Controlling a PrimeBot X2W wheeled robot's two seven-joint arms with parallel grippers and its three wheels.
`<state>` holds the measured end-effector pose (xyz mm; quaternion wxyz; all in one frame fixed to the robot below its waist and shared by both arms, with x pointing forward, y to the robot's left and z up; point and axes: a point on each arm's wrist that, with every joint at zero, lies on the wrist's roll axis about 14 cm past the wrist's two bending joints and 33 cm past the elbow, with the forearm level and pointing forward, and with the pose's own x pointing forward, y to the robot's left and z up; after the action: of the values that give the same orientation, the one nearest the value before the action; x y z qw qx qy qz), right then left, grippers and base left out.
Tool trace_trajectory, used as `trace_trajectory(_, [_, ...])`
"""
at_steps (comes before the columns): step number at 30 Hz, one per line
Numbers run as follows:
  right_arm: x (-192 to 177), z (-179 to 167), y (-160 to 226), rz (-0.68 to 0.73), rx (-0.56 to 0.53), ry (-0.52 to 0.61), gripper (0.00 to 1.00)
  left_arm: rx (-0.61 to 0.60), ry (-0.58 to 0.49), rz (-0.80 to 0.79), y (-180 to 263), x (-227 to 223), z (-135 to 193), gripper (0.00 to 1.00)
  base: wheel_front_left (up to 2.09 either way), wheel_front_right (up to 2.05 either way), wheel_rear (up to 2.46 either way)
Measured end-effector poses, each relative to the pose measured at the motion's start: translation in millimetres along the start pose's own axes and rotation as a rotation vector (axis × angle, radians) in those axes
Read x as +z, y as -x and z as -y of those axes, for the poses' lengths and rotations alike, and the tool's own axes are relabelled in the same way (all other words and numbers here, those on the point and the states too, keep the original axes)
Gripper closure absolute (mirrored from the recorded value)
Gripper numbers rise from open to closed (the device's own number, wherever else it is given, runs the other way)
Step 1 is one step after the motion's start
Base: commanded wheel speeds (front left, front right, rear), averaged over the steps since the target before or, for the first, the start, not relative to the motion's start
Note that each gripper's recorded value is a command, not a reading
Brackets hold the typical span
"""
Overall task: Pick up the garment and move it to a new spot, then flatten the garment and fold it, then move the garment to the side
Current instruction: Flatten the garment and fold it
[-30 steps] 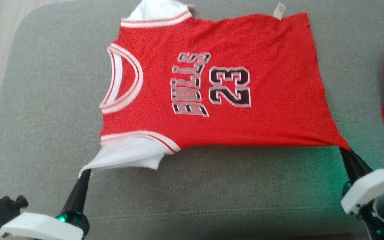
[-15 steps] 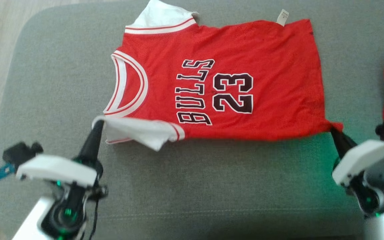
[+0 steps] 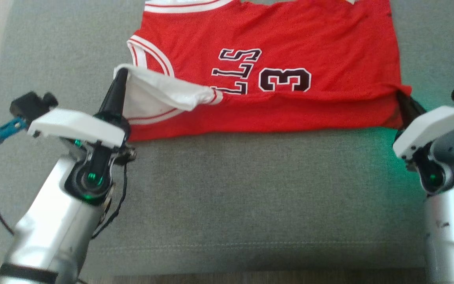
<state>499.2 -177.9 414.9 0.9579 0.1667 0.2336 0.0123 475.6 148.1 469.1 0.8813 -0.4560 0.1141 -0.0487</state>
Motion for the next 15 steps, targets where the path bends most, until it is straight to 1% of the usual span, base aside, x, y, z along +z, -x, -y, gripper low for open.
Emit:
trace_trajectory(4, [-1.5,-0.7,-14.7,-0.005,0.000,0.008,1.00,-0.006,-0.001,0.009,-16.6,0.0,-1.9,1.00,0.00,0.00,0.00])
trace_trajectory(9, [-0.5,0.4,-28.3,0.014,-0.004,0.012,1.00,0.009,-0.033,0.027,-30.3,4.2,-11.3,1.00,0.00,0.00,0.00])
trace_trajectory(10, [0.0,0.6,-30.5,0.017,-0.004,0.011,0.98,0.010,-0.039,0.024,-31.7,3.8,-13.0,1.00,0.00,0.00,0.00])
trace_trajectory(11, [1.4,1.1,-32.1,0.026,-0.006,0.009,0.62,0.018,-0.047,0.020,-32.7,2.8,-15.9,0.60,0.00,0.00,0.00])
trace_trajectory(12, [3.0,1.7,-33.1,0.040,-0.009,0.012,0.00,0.024,-0.051,0.016,-33.2,1.9,-18.7,0.06,0.00,0.00,0.00])
trace_trajectory(13, [4.4,3.4,-33.4,0.053,-0.014,0.010,0.00,0.035,-0.052,0.014,-33.3,1.2,-21.8,0.00,0.00,0.00,0.00])
trace_trajectory(15, [10.3,5.4,-32.6,0.098,-0.020,0.007,0.00,0.046,-0.065,0.017,-32.3,0.4,-25.7,0.00,0.00,0.00,0.00])
